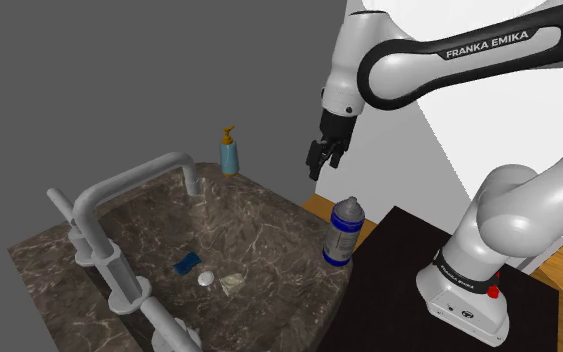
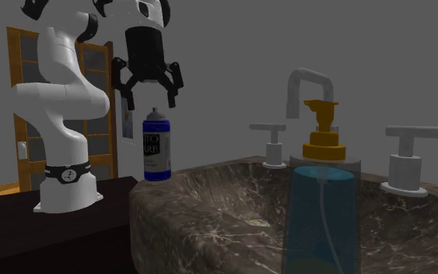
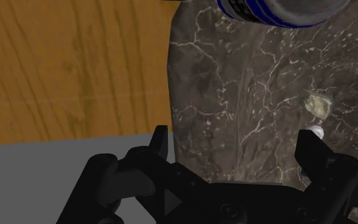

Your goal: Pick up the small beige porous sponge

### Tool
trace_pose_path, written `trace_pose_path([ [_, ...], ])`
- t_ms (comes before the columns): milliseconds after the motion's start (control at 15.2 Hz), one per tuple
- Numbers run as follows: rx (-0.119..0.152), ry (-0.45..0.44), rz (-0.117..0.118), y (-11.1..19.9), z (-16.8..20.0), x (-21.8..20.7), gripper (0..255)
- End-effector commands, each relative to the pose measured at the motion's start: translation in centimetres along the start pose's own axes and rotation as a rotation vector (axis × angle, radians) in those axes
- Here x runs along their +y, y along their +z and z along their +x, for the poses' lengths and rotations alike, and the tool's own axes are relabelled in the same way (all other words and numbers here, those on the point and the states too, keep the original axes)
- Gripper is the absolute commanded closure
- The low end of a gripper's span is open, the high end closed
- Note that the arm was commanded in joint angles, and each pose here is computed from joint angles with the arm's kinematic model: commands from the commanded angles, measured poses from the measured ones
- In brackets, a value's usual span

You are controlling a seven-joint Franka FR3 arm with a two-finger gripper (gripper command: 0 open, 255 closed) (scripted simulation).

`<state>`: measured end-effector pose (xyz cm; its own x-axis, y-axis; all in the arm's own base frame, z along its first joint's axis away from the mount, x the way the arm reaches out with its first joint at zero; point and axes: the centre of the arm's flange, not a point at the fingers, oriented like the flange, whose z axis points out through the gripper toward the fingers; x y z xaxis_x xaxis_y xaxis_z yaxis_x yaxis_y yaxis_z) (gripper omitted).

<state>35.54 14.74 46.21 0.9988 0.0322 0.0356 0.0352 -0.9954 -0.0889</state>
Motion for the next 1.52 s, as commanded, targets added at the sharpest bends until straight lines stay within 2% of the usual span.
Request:
trace_pose_path([
  [0,0.000,0.002,0.001,2.2,0.9,-1.4,0],
  [1452,-0.017,0.014,0.004,24.9,7.5,-18.4,0],
])
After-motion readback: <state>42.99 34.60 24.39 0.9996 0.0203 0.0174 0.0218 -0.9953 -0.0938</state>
